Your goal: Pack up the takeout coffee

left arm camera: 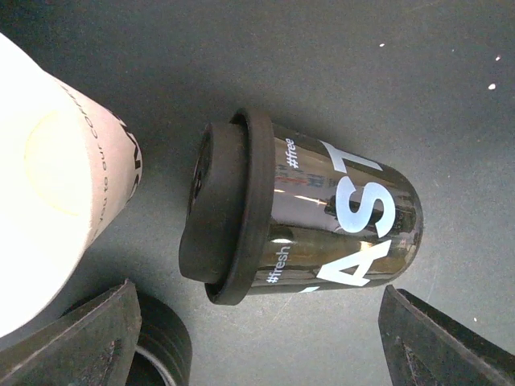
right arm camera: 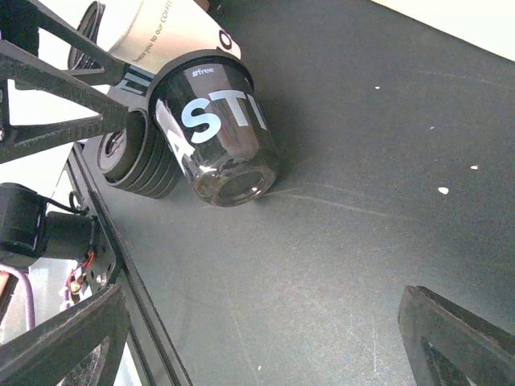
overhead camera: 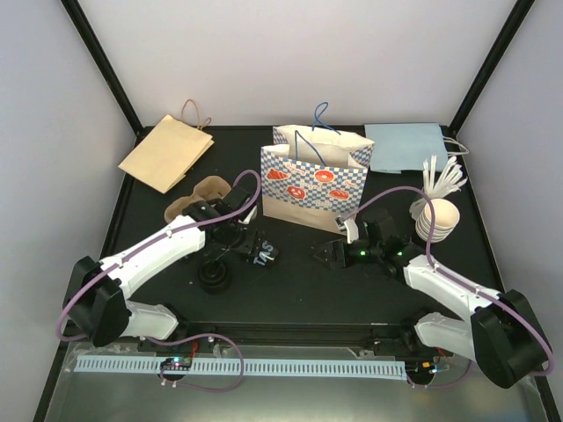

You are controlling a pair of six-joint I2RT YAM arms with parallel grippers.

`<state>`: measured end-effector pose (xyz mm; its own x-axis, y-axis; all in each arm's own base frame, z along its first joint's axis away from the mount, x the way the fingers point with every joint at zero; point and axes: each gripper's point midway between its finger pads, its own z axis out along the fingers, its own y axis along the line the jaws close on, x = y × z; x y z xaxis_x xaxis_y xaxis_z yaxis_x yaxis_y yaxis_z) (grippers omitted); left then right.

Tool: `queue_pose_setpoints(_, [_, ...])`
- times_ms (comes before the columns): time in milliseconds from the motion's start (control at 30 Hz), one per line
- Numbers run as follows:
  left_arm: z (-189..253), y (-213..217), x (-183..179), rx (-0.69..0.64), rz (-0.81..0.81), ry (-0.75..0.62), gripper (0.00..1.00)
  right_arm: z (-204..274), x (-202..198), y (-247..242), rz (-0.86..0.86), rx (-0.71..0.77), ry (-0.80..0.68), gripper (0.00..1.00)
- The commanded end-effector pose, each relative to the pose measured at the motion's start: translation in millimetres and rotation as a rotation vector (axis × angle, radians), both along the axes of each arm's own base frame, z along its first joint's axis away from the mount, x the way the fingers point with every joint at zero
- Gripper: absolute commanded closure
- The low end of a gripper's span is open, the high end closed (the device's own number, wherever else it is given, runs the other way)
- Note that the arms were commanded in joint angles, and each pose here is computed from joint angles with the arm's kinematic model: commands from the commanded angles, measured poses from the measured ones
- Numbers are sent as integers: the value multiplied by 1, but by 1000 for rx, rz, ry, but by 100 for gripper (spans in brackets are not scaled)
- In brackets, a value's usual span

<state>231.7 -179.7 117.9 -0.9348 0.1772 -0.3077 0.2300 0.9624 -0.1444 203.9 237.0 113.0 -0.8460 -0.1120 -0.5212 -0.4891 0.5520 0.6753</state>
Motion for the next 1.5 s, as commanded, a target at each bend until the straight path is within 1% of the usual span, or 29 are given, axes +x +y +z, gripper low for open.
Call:
queue_pose_setpoints(0, [3, -4, 8, -56, 52, -37, 17, 1, 4, 1, -5, -14, -19, 6])
queue_pose_setpoints(200, [-9, -2, 12, -73, 91, -39, 19, 3, 3, 3, -1, -11, -20, 6])
queue_pose_setpoints(433, [-13, -1, 17, -141, 118, -48, 23, 2, 3, 2, -4, -17, -19, 6])
queue_pose_setpoints(700, [-13, -14, 14, -268, 74, -2, 37, -1, 2, 1, -7, -25, -13, 6])
queue_pose_setpoints(1000, [-13, -22, 7, -323, 44, 40, 44, -3, 3, 1, -10, -26, -8, 6])
queue_pose_setpoints(1033, [-14, -22, 7, -322, 45, 39, 44, -3, 3, 1, -9, -26, -8, 6])
queue_pose_setpoints(1133, [-17, -12, 9, -277, 76, 33, 34, -2, 3, 1, -9, -26, -10, 6])
queue_pose_setpoints(1200, [-20, -6, 9, -247, 96, 30, 30, -3, 2, 1, -9, -28, -8, 6])
queue_pose_setpoints(1267, [-14, -1, 11, -258, 114, 1, 29, -3, 2, 1, -8, -27, -9, 6])
queue_pose_setpoints(1467, [-16, 0, 12, -297, 125, -4, 23, -2, 2, 1, -7, -26, -9, 6])
